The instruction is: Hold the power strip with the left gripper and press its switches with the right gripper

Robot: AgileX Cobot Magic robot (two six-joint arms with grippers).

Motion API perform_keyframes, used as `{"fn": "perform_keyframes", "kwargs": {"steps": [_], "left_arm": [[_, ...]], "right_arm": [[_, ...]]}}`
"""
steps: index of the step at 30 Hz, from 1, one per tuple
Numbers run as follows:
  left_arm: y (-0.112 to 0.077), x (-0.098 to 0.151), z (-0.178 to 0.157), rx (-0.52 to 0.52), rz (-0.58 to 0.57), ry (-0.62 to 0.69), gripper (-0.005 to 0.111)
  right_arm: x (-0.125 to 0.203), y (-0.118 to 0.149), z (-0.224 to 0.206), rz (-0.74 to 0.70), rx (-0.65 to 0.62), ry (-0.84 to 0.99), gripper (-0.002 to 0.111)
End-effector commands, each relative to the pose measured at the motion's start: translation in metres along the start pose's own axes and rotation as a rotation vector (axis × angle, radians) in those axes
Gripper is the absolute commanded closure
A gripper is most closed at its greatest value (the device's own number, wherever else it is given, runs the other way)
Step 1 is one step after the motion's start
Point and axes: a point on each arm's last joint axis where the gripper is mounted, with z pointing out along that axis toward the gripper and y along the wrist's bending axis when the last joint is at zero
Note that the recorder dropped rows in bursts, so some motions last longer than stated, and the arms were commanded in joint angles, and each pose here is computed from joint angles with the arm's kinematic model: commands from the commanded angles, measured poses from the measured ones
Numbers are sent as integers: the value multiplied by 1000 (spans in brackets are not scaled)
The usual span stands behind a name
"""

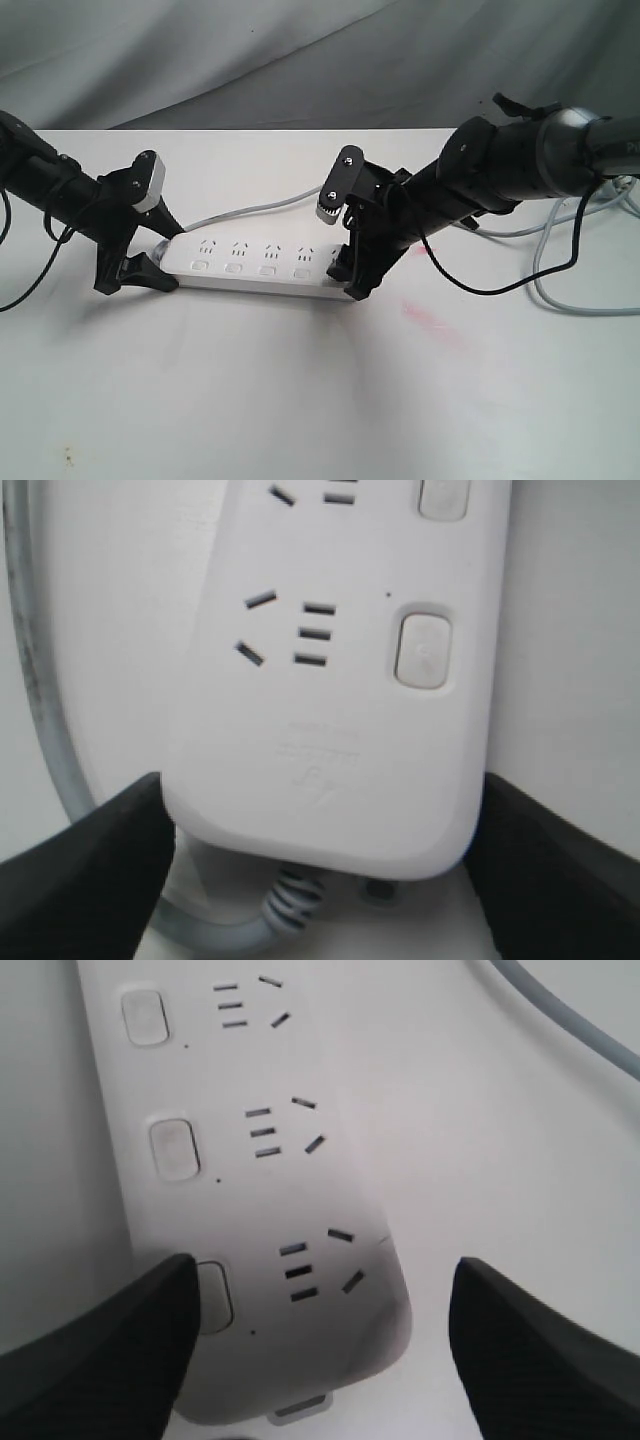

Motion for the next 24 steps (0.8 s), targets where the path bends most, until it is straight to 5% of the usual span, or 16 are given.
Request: {"fn": "perform_keyframes", "kwargs": {"steps": [1, 24], "left_arm": [[-2, 3, 2, 17, 22, 31, 41], [-2, 3, 2, 17, 22, 31, 41]], "right_arm": [[7, 0, 4, 7, 4, 17, 43], [13, 1, 16, 23, -10, 31, 43]]}}
